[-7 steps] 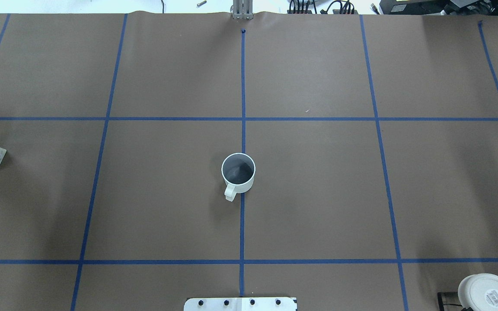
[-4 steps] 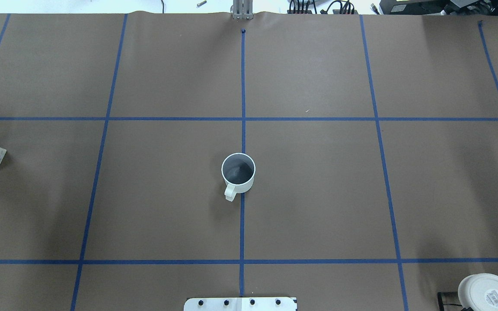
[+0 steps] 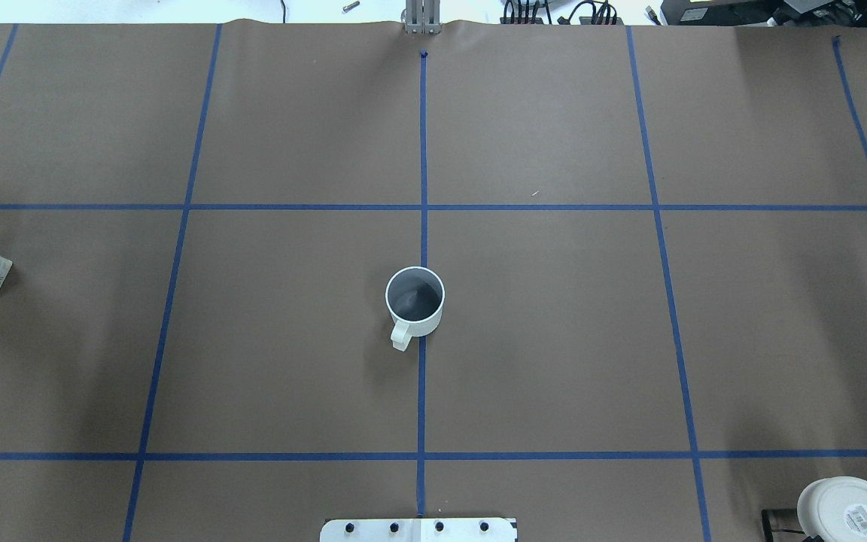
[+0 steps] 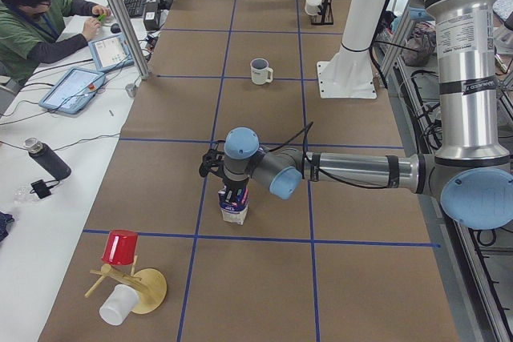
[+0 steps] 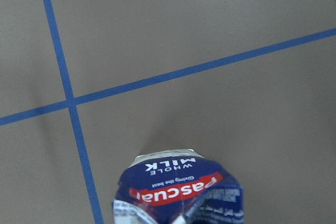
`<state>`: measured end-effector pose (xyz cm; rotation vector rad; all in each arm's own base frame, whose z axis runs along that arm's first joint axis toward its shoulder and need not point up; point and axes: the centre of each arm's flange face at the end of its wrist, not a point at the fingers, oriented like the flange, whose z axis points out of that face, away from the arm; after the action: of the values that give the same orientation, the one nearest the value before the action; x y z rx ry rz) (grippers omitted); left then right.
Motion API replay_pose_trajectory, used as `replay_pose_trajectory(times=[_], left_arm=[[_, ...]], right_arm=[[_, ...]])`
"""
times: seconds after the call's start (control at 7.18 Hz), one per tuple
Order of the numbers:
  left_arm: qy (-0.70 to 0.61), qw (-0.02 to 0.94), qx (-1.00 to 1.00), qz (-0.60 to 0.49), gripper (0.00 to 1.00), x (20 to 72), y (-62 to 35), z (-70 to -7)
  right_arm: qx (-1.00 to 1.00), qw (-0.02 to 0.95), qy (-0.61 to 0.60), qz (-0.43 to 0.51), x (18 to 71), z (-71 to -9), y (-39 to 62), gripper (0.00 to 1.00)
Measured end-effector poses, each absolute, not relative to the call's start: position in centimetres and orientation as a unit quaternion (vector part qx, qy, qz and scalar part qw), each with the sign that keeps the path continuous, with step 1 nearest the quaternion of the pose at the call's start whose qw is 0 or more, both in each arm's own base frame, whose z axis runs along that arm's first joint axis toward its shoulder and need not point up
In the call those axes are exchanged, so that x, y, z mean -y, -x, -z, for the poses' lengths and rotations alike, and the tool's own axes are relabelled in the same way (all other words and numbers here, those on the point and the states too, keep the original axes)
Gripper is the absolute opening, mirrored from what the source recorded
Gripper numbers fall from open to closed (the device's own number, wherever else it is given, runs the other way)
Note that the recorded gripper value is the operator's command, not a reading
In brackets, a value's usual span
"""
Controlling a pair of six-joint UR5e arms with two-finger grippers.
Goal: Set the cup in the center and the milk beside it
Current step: 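Carry the milk carton with the left gripper beside the white mug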
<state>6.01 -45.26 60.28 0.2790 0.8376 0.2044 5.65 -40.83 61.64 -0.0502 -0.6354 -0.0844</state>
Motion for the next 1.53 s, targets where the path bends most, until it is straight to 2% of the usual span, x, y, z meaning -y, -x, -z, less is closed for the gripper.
replay_pose_trajectory(times=[0.28,0.84,1.11,1.53], left_arm=[[-0.143,0.896,-0.408,-0.098,0.00,45.5,-6.0,-59.0],[-0.151,0.882,-0.446,-0.027,0.00,47.0,-8.1,-50.5],[-0.128,0.875,-0.467,0.006,0.00,47.1,-14.9,-44.3],[-0.075,0.891,-0.446,0.032,0.00,45.4,-27.3,-30.3]], right_arm=[[0.312,0.949,0.024,0.042,40.9,-61.6,-5.6,1.00],[0.312,0.949,0.025,0.041,40.8,-61.7,-5.7,1.00],[0.312,0.949,0.025,0.041,40.8,-61.7,-5.7,1.00],[0.312,0.949,0.025,0.041,40.8,-61.7,-5.7,1.00]])
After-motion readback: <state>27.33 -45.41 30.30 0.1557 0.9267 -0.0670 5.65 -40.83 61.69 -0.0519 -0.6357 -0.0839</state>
